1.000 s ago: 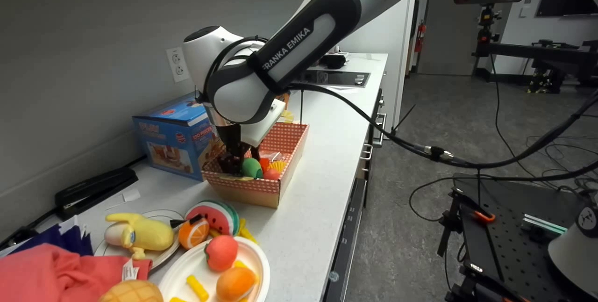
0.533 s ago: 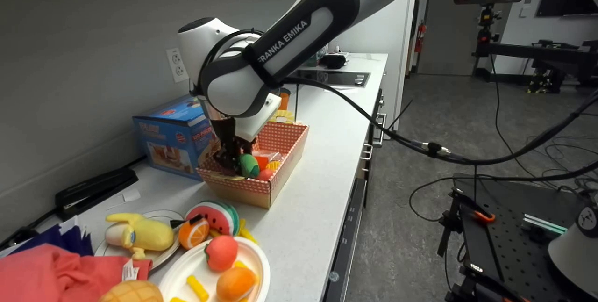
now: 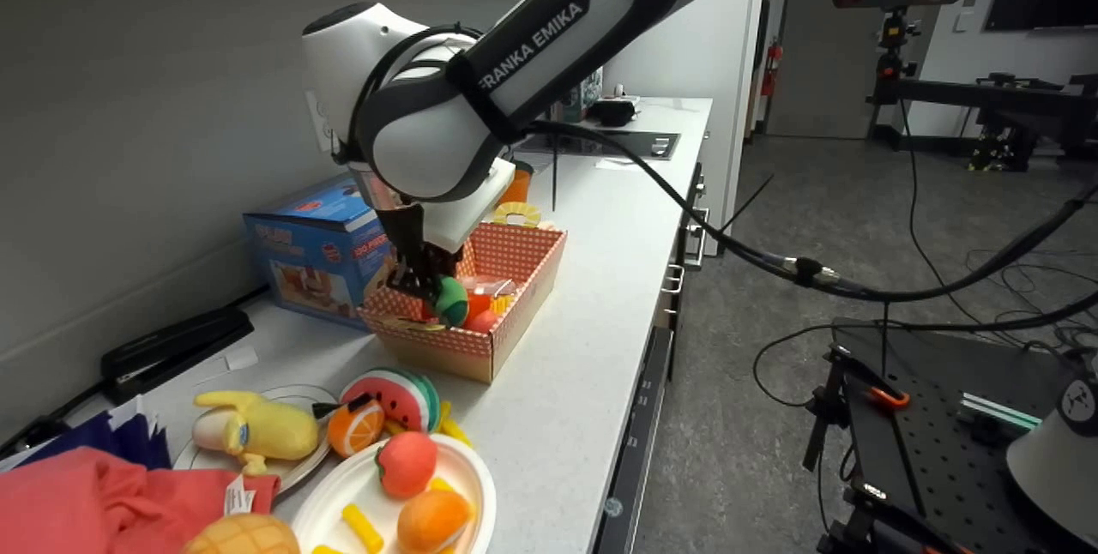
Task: Remove the green plushy from the box and put it on the counter
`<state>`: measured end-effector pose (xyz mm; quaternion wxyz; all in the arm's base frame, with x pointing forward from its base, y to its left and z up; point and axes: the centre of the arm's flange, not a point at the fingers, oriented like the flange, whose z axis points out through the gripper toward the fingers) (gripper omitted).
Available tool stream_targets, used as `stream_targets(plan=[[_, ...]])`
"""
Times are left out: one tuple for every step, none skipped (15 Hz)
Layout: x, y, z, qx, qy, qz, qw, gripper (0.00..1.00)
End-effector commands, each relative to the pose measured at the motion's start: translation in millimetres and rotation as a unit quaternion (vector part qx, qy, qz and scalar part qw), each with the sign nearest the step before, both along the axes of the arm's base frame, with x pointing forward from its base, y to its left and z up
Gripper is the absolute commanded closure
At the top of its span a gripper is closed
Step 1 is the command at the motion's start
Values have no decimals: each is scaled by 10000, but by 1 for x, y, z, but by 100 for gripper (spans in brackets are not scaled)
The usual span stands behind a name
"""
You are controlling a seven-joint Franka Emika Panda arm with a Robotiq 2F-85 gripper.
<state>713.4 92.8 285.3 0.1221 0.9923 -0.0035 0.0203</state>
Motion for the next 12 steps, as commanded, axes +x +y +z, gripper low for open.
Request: stream_targets(plan=[[-46, 15, 35, -336, -48, 42, 9994, 94], [-55, 21, 43, -403, -129, 125, 9990, 94], [-61, 28, 50, -461, -202, 194, 9985, 94], [-66, 33, 53, -541, -276, 266, 9978, 94], [-71, 39, 59, -617, -366, 324, 9969, 94], [-75, 44, 65, -671, -436, 380, 9961, 94], [-79, 50, 70, -712, -504, 446, 9952, 94], [-82, 55, 74, -716, -582, 526, 9943, 94], [-85, 61, 77, -704, -683, 631, 9932, 94], [-86, 67, 81, -679, -787, 737, 9918, 94], [-88, 75, 85, -646, -935, 910, 9893, 94], [-89, 83, 89, -628, -1089, 1059, 9864, 94]])
